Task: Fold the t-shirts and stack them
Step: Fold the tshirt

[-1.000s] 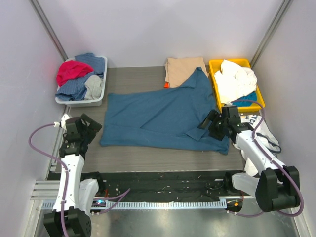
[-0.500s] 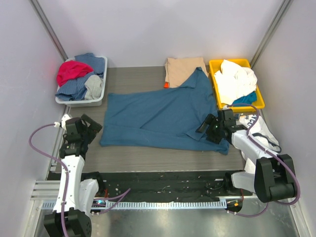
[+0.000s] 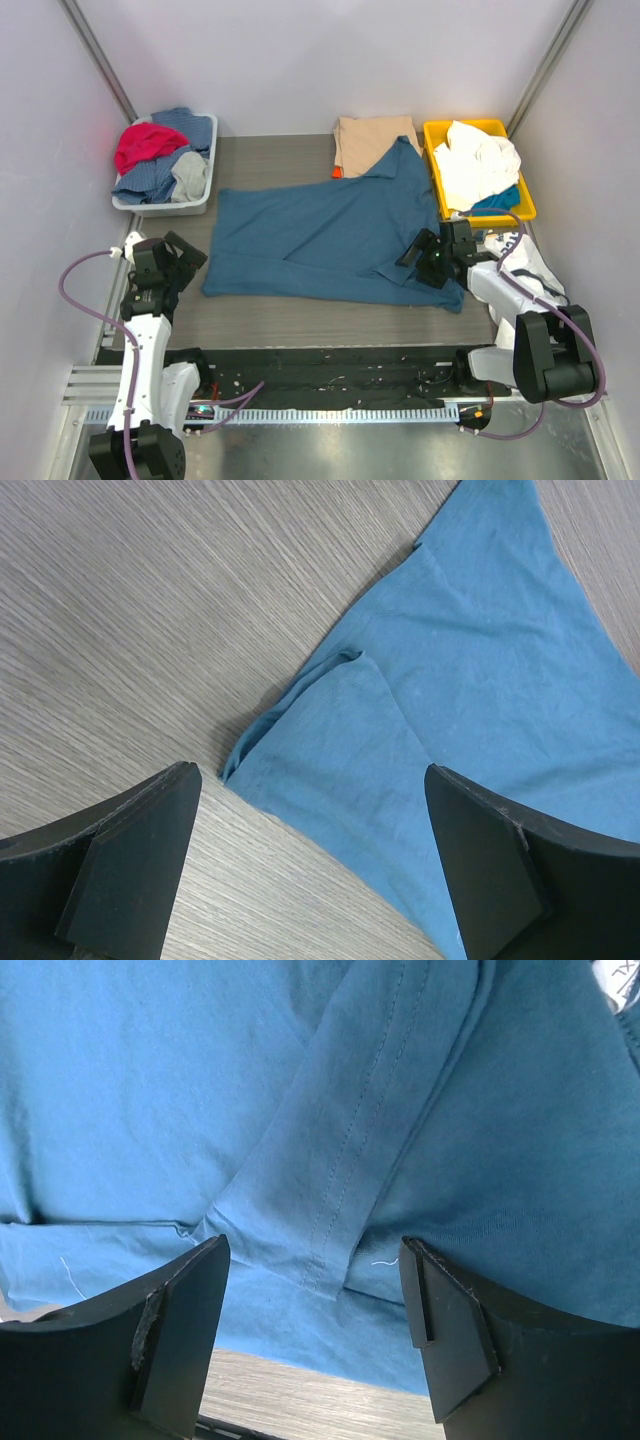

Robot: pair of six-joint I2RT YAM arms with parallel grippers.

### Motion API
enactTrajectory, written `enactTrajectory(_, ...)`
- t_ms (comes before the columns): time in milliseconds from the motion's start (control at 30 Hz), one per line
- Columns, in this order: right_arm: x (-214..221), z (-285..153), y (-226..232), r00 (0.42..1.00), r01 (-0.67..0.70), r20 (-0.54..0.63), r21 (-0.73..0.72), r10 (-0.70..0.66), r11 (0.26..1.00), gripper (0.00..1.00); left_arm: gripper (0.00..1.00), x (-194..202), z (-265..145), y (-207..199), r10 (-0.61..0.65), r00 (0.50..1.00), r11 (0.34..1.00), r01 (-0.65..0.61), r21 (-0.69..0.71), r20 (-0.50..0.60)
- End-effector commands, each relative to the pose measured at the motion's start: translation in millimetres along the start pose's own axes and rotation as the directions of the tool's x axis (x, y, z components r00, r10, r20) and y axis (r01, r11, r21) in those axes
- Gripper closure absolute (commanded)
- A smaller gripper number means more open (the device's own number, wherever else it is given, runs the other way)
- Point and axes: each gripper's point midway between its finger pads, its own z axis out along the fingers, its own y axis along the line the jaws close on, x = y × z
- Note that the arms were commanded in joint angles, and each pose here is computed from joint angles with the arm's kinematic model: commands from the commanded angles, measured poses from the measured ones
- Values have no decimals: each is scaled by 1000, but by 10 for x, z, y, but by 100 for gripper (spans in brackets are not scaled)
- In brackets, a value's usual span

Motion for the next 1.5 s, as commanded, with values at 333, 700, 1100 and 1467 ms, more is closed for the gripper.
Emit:
enactTrajectory(333,-81,140,90,1000,-9,21,-34,10,999,24,0,-99,-81,-22,30,999,999,-31,9,33)
enactTrajectory(700,-125,148,201,1000,-7,19,-60,8,998,24,0,-94,-99,-20,33,999,999,-33,9,31)
enactTrajectory(1100,-153,126,283,1000,0,24,-75,2,997,24,0,-104,-98,-32,33,999,999,-33,13,33)
enactTrajectory(1467,-157,231,331,1000,-3,14,-81,4,997,24,0,-93,-105,-9,38,999,999,-38,5,31)
